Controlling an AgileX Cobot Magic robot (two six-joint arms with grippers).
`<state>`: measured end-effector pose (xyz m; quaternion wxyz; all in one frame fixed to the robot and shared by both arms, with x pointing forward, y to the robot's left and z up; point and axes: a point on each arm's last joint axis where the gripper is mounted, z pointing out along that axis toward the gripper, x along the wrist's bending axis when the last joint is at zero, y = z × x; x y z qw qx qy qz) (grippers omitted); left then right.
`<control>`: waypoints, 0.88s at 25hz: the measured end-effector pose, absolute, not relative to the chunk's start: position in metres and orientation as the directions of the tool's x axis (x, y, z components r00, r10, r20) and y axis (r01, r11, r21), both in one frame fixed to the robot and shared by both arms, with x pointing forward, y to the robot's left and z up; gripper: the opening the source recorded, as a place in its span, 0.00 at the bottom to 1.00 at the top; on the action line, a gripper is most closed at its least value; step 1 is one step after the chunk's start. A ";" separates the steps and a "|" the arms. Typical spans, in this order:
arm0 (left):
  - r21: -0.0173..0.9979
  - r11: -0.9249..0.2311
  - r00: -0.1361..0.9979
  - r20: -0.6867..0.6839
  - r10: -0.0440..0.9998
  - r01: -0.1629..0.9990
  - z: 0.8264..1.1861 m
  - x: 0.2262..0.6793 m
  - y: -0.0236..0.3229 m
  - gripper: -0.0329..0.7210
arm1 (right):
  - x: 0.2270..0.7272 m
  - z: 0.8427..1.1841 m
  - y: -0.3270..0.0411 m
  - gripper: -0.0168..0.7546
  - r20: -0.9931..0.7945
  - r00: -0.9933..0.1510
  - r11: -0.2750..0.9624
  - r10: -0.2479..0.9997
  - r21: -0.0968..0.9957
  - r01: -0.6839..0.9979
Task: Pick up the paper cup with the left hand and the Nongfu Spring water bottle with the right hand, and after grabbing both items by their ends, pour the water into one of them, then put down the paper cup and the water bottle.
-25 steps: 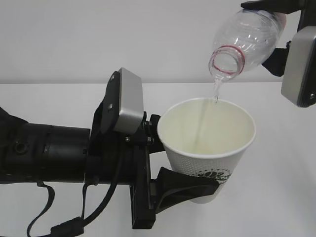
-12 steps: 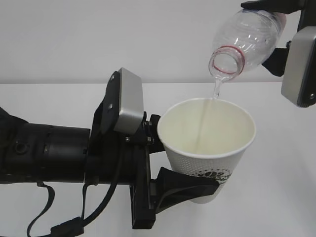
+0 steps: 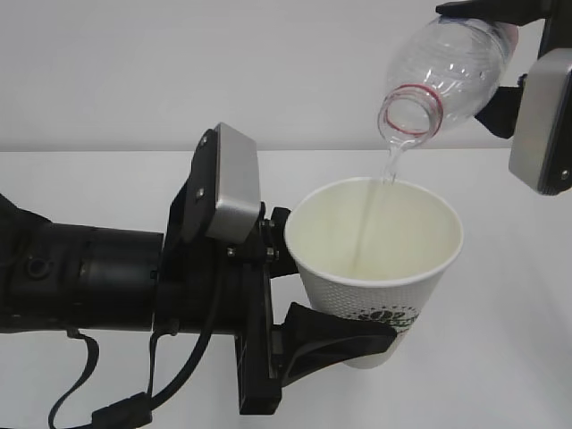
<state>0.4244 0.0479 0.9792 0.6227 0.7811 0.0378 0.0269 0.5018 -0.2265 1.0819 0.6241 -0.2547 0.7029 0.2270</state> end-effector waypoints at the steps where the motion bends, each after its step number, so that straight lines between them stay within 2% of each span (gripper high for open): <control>1: 0.975 -0.222 0.996 -0.005 0.093 0.025 0.979 0.424 0.048 0.73 | 0.502 1.082 -0.227 0.65 -0.993 -0.090 0.767 -0.076 -0.001 -0.642; 22: 0.974 -0.226 0.996 -0.004 0.094 0.025 0.979 0.425 0.048 0.73 | 0.502 1.082 -0.226 0.65 -0.993 -0.079 0.765 -0.086 -0.015 -0.644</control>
